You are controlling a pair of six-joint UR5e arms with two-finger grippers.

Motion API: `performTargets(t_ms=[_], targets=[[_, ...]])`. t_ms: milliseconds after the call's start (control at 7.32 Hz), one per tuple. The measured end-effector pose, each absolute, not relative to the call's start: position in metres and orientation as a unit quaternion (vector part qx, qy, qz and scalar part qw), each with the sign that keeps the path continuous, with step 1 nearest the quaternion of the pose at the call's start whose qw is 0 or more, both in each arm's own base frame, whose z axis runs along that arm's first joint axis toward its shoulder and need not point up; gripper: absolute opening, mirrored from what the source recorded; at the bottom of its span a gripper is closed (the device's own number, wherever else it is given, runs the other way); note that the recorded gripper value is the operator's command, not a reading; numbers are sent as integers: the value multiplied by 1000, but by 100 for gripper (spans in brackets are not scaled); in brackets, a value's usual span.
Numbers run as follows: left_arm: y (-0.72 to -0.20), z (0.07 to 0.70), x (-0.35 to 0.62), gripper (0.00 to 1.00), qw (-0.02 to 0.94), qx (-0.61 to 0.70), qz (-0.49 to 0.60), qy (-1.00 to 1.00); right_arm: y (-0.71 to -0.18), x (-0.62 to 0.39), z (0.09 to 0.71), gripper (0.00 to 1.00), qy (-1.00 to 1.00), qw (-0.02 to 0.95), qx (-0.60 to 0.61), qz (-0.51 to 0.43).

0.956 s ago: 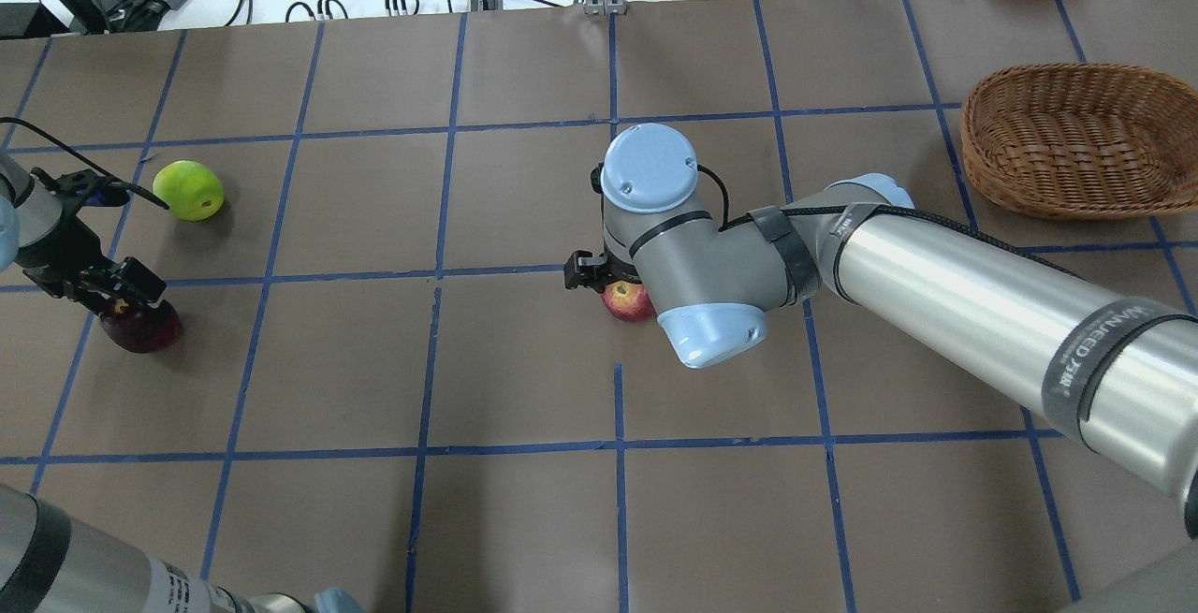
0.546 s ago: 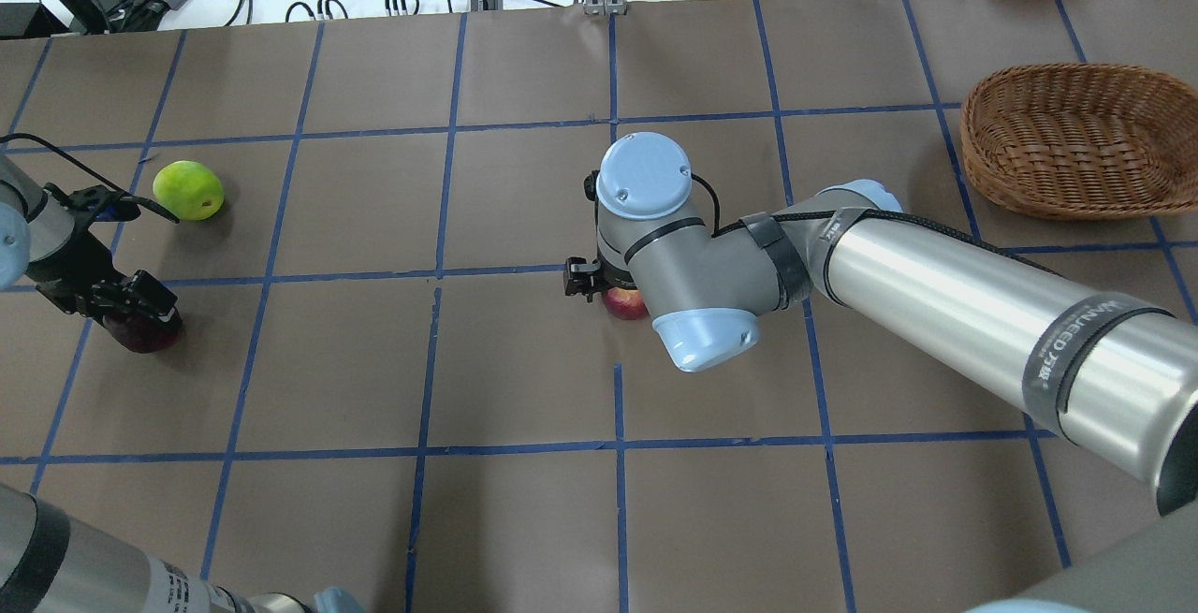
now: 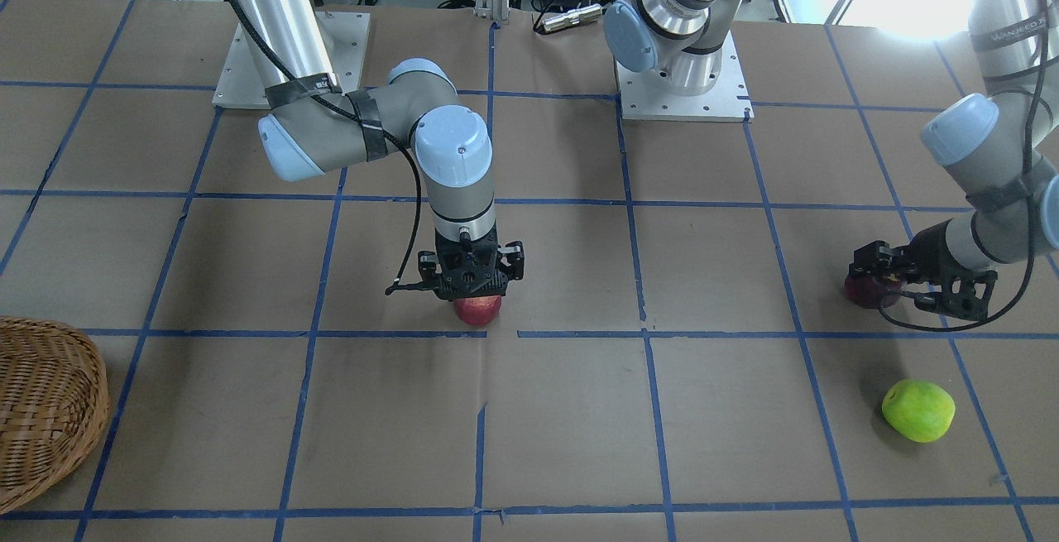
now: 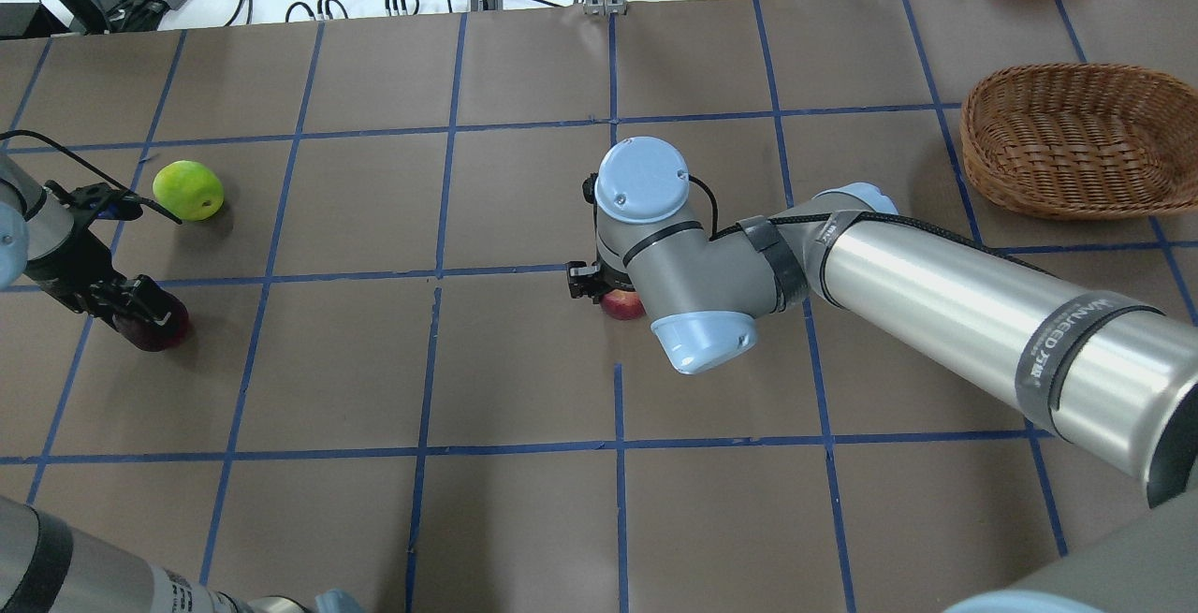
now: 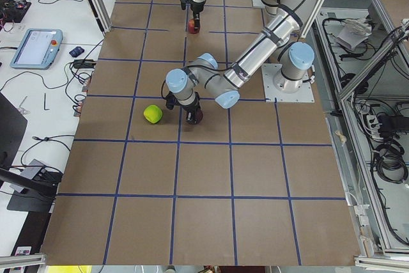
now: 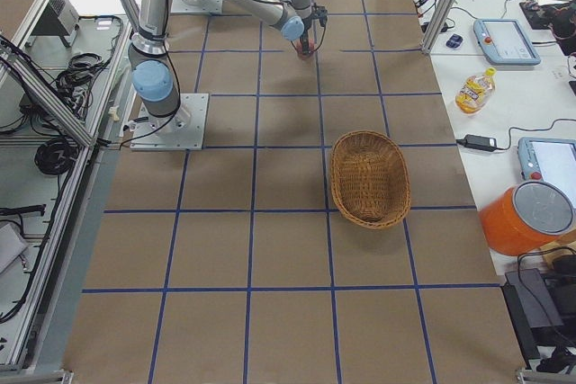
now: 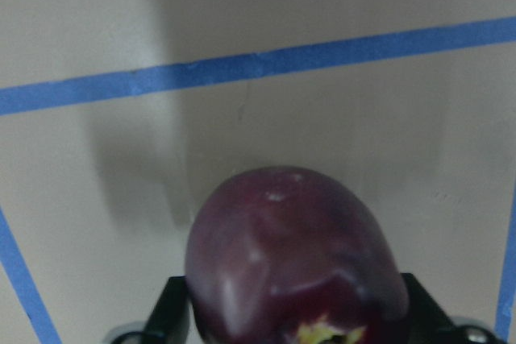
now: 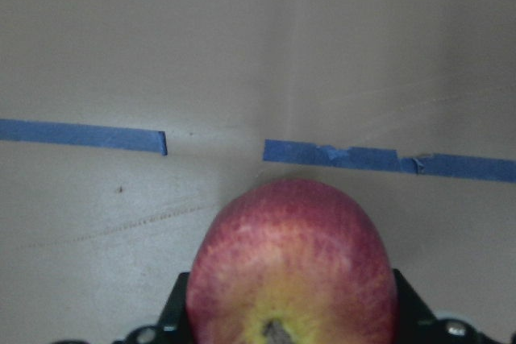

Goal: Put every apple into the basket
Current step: 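Drop the red-yellow apple in the basket while the left moves the dark apple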

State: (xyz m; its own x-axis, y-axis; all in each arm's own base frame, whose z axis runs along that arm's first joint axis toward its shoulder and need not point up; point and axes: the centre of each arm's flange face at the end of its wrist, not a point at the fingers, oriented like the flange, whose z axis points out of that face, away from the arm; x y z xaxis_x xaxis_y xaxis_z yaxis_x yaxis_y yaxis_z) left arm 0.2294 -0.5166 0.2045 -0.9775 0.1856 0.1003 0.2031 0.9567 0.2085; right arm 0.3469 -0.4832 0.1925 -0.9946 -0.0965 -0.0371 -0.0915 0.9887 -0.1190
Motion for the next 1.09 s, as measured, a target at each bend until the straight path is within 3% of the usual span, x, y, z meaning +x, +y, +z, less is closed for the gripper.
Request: performTargets(t_ms=[410, 683, 1093], targets=[[-546, 281, 141, 0, 24, -169, -71, -983, -503, 309, 240, 10, 996, 8, -26, -87], [-565, 312, 20, 0, 43, -211, -42, -976, -537, 207, 281, 0, 997, -5, -1, -81], [-538, 302, -217, 0, 69, -133, -42, -988, -568, 9, 313, 0, 998, -21, 11, -55]])
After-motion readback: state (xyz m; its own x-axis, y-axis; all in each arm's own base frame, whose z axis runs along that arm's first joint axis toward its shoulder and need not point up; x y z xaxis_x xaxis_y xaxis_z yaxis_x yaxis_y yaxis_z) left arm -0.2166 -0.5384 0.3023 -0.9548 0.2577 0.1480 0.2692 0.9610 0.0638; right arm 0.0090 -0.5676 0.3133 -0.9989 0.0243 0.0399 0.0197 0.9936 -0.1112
